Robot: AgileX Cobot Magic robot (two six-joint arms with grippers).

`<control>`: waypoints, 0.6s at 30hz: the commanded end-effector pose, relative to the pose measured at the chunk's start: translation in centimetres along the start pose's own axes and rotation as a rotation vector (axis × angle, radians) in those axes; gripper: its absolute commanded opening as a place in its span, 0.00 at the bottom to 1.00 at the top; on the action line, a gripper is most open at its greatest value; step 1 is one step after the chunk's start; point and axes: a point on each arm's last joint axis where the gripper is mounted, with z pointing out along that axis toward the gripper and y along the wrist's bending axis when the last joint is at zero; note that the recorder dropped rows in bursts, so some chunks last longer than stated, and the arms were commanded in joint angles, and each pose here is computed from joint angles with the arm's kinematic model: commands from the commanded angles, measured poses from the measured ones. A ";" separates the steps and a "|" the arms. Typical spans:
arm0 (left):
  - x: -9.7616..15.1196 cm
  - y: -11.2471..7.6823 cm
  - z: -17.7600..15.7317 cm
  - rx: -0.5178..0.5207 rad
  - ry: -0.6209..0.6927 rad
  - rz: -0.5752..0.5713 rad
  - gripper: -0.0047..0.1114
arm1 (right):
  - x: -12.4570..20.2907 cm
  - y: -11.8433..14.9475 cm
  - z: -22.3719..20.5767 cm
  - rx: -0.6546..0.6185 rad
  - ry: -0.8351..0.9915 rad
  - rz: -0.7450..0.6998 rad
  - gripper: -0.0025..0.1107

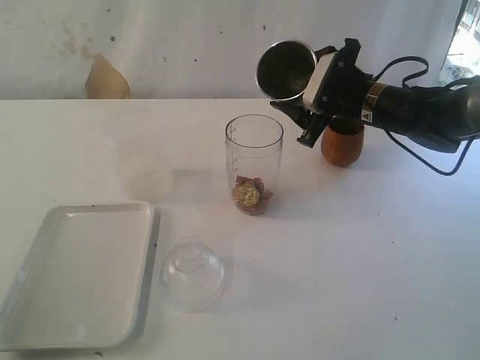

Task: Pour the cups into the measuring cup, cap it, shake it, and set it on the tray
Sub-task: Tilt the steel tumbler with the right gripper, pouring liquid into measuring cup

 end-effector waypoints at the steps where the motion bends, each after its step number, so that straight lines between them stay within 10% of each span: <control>1: 0.2 0.0 0.0 0.004 0.002 0.002 0.04 | -1.1 -0.9 0.0 0.042 -0.067 -0.034 0.02; 18: 0.2 0.0 0.0 0.004 0.002 0.002 0.04 | -1.2 -0.9 -0.1 0.045 -0.068 -0.091 0.02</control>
